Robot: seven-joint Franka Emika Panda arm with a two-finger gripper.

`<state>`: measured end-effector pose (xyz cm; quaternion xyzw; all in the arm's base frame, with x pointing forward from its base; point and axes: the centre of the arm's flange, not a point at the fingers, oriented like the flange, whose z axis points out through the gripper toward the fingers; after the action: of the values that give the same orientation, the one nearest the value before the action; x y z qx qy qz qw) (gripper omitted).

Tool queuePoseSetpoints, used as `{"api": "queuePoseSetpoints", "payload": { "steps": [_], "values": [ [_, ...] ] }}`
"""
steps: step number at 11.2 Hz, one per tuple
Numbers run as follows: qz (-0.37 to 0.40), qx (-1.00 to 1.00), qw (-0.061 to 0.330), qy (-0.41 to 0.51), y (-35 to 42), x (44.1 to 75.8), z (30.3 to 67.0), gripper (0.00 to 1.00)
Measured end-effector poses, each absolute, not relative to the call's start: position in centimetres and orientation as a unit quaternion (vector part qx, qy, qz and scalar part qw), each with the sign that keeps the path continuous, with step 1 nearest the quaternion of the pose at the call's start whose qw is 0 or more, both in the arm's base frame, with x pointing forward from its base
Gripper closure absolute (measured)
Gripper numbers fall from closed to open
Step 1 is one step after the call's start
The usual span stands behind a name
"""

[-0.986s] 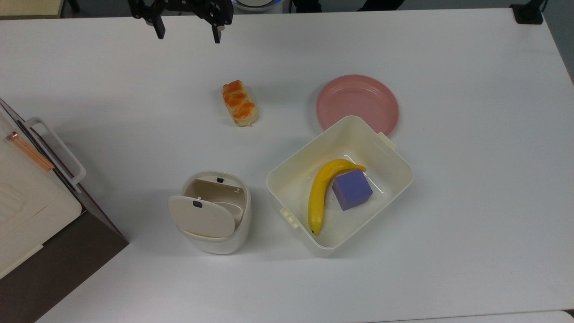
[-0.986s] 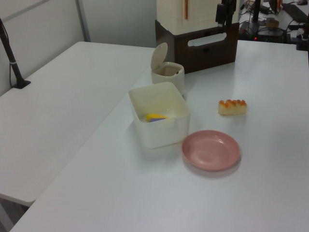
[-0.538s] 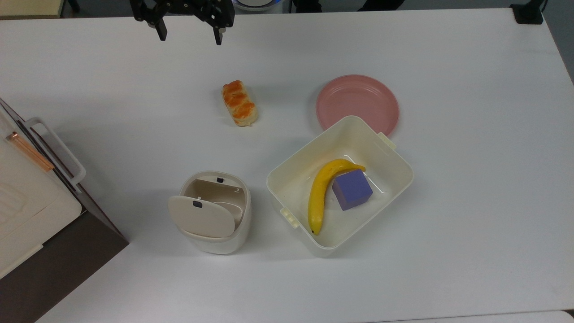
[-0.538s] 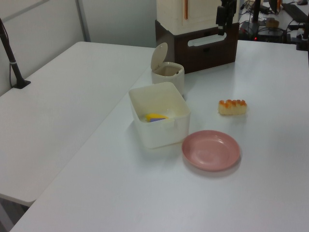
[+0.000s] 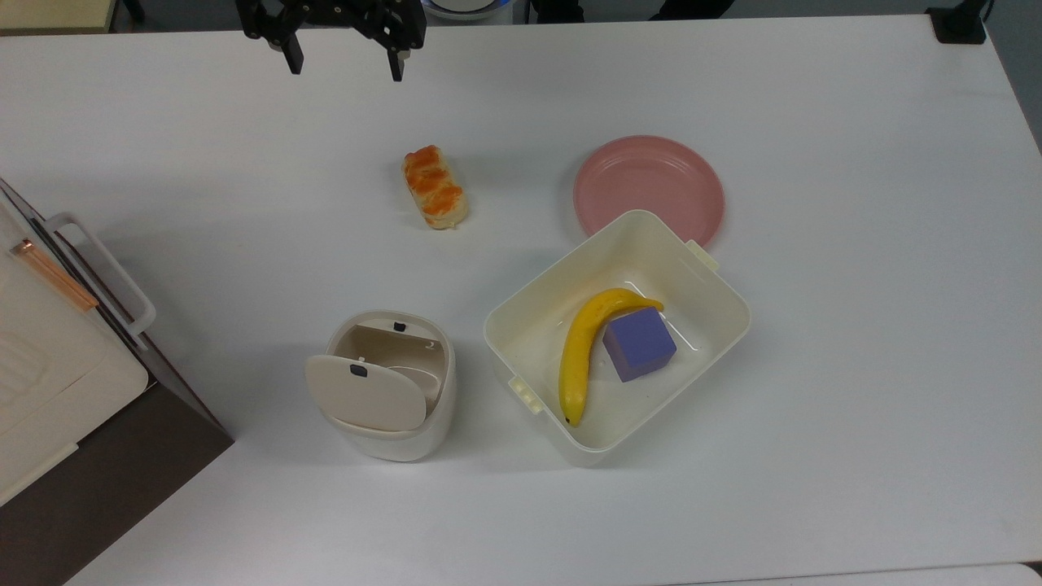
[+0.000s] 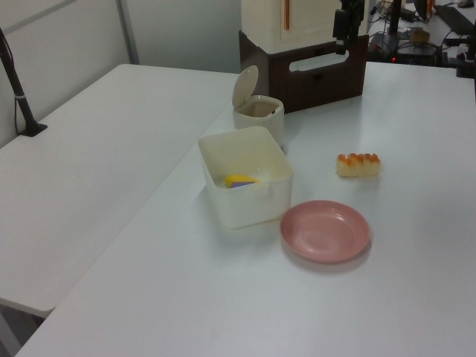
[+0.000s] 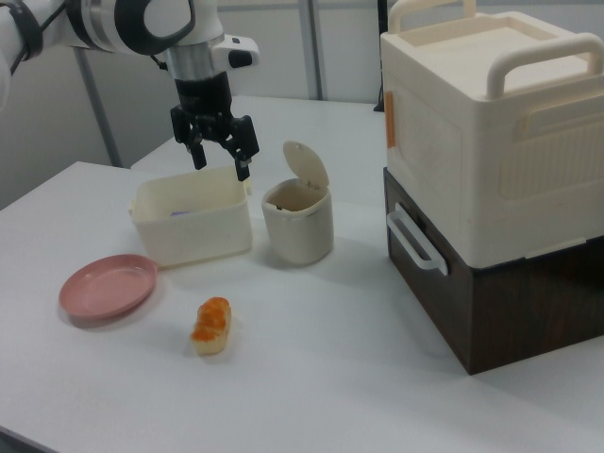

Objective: Close the trash can
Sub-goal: 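Move the gripper over the open lid of the cream trash can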

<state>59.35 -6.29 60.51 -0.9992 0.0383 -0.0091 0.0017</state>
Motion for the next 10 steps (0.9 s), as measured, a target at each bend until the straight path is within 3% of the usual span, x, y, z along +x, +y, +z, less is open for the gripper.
{"api": "queuePoseSetpoints", "payload": {
  "steps": [2,4,5,10],
  "values": [
    [-0.009,-0.999,0.002,0.036,-6.3,59.3,60.5,0.0],
    [-0.009,-0.999,0.002,0.035,-6.3,59.3,60.5,0.07],
    [-0.009,-0.999,0.001,0.035,-6.3,59.3,60.5,0.16],
    [-0.036,-0.999,-0.001,0.023,-6.5,60.9,59.7,0.97]
  ]
}}
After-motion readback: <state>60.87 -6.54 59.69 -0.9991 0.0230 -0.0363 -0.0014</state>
